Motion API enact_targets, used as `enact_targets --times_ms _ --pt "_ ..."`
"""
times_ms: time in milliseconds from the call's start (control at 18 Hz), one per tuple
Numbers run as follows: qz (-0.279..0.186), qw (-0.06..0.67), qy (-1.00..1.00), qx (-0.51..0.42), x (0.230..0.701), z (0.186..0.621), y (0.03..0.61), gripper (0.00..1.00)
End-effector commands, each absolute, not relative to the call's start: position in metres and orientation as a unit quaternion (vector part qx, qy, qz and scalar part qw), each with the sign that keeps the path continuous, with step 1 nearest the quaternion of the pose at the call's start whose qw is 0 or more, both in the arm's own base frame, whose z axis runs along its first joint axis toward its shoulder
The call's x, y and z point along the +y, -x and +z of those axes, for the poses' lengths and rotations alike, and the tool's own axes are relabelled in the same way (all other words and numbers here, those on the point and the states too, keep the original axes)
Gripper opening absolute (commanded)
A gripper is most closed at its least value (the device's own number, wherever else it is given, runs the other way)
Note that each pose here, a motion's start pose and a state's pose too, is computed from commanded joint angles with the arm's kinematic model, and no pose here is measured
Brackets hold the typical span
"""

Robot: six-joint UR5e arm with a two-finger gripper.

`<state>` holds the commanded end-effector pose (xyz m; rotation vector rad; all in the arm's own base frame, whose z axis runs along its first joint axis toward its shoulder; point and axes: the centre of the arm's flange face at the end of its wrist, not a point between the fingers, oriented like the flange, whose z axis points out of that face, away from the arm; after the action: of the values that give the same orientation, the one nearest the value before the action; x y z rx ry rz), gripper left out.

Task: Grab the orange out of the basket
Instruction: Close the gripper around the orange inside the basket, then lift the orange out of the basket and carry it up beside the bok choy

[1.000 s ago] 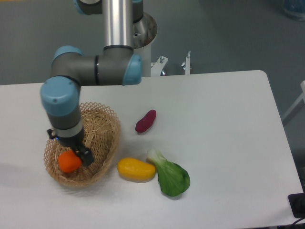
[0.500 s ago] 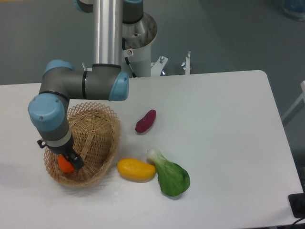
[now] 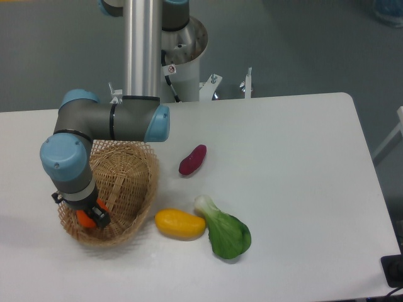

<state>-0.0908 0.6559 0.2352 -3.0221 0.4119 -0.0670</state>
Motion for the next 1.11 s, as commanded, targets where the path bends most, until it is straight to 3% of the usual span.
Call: enact_targets --times_ms 278,444,611,778,1111 --pt "-0.008 0.074 0.99 0.116 0.647 0.279 0.097 0.09" --pt "0.006 0.096 0.992 0.086 0.631 0.315 0.131 0.11" --pt "0.01 0.103 0.994 0.037 0.612 0.323 0.195 0.11" --pt "-0.021 0.137 0.989 -0.045 0.567 0.324 0.306 0.11" --pt "0.004 0.135 0.989 -0.058 0.475 0.317 0.431 0.11"
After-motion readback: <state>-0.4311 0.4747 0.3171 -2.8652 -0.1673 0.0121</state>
